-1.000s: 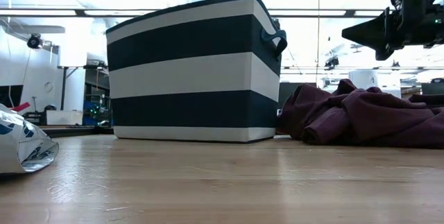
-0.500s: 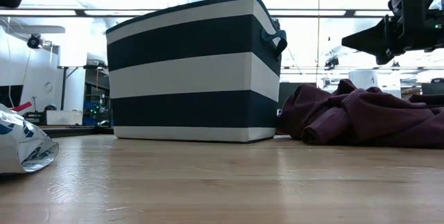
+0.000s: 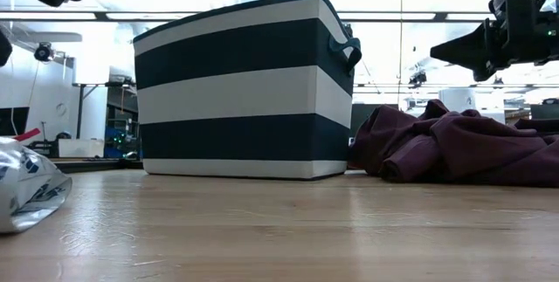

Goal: Pick & place medical supplies in basket/bin
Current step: Put the white mailer bag into the blue bin

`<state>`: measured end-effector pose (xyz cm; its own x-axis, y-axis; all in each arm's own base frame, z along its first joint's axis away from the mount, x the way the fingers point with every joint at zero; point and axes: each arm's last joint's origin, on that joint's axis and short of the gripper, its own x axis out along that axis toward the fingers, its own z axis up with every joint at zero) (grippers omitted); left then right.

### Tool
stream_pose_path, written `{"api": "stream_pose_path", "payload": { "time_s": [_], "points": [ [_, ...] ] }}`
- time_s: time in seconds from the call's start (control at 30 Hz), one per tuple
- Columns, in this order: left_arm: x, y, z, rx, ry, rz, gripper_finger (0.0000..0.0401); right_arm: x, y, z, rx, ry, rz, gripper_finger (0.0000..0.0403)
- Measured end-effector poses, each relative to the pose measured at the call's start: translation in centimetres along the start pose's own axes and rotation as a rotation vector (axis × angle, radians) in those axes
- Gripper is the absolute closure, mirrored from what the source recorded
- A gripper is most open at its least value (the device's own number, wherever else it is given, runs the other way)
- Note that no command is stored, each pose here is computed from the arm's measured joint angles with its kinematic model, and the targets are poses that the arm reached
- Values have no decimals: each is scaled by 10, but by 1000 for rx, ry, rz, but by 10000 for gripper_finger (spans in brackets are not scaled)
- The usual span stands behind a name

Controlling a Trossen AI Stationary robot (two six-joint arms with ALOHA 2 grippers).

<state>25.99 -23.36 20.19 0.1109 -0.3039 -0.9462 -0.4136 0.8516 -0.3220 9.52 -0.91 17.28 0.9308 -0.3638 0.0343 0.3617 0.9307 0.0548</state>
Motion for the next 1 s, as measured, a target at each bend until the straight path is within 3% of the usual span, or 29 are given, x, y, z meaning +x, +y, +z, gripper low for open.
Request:
{"api": "stream_pose_path", "payload": {
  "time_s": [0.2,0.57,0.7,1.0],
  "points": [
    [10,5,-1,0,-13,-36,157,0,0,0,-4,0,-1,371],
    [35,32,-9,-26,21,48,164,0,0,0,-24,-3,-2,371],
    [42,41,-12,-31,31,76,205,0,0,0,-24,-3,-1,371],
    [51,58,-15,-40,12,129,348,0,0,0,-23,-4,-1,371]
  ]
}}
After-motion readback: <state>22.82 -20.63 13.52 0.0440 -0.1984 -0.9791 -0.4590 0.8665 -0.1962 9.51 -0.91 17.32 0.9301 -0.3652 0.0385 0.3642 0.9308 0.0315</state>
